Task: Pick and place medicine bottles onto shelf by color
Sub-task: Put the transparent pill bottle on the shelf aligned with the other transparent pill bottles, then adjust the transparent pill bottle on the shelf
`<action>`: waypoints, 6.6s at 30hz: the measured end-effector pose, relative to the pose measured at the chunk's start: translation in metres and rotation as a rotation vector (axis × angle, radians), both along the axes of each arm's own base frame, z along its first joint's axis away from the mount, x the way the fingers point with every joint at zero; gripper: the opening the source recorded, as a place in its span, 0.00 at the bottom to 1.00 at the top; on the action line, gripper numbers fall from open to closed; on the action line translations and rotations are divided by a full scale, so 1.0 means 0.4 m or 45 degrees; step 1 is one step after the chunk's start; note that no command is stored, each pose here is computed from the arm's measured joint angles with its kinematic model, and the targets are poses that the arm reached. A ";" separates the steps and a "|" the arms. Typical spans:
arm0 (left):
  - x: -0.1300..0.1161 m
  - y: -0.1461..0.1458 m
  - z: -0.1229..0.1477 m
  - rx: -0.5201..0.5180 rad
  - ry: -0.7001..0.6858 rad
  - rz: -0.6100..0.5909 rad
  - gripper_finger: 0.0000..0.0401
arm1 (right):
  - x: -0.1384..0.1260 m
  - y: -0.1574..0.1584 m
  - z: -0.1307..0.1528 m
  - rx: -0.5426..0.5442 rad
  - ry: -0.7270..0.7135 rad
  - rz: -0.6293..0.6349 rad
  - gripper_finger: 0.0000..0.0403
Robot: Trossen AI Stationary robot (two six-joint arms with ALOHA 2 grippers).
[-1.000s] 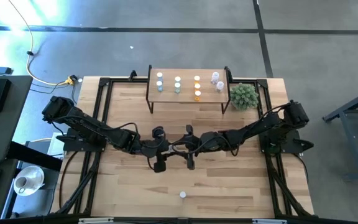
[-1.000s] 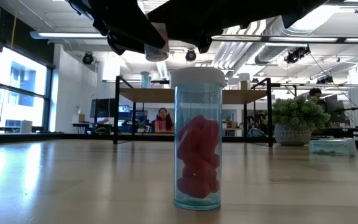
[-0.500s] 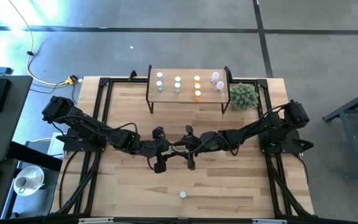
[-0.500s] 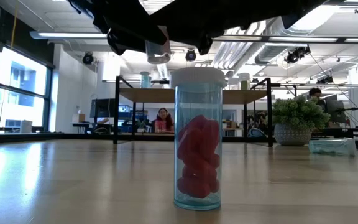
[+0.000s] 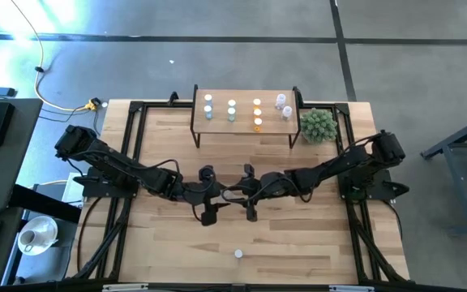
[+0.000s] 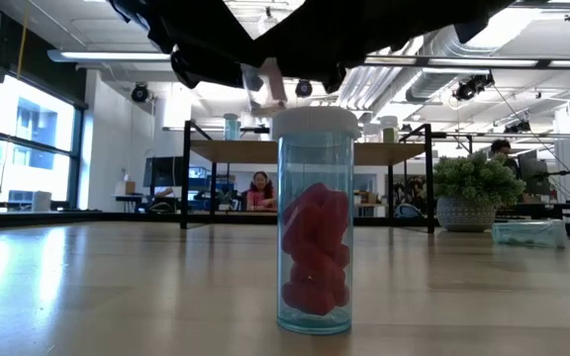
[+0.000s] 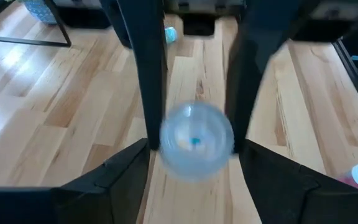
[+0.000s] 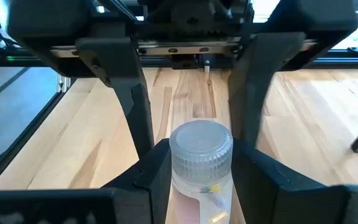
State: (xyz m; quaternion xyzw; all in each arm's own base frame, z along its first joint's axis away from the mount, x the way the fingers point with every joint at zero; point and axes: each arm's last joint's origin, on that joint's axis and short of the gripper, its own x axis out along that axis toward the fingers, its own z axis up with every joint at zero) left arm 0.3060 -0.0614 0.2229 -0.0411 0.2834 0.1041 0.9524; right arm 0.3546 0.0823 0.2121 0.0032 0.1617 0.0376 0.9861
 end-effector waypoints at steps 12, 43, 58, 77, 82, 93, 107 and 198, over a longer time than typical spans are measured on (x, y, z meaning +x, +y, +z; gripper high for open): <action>-0.002 -0.003 0.005 -0.026 0.002 -0.050 0.60 | -0.103 -0.028 0.132 -0.074 0.034 -0.155 0.33; -0.030 -0.031 0.026 -0.001 0.017 -0.118 0.60 | -0.396 -0.137 0.210 -0.226 -0.268 -0.848 0.33; -0.028 -0.030 0.028 0.000 0.005 -0.112 0.60 | -0.421 -0.242 0.048 -0.172 -0.377 -1.079 0.33; -0.030 -0.027 0.026 0.024 0.012 -0.081 0.60 | -0.363 -0.315 -0.021 -0.202 -0.296 -1.275 0.33; -0.030 -0.027 0.026 0.024 0.012 -0.081 0.60 | -0.363 -0.318 -0.024 -0.207 -0.285 -1.281 0.33; -0.029 -0.027 0.026 0.024 0.012 -0.081 0.60 | -0.365 -0.320 -0.026 -0.242 -0.263 -1.315 0.33; -0.029 -0.027 0.026 0.024 0.012 -0.081 0.60 | -0.356 -0.334 -0.040 -0.196 -0.263 -1.352 0.33; -0.030 -0.027 0.024 0.014 0.022 -0.084 0.60 | -0.383 -0.551 0.225 0.179 0.351 -1.608 0.49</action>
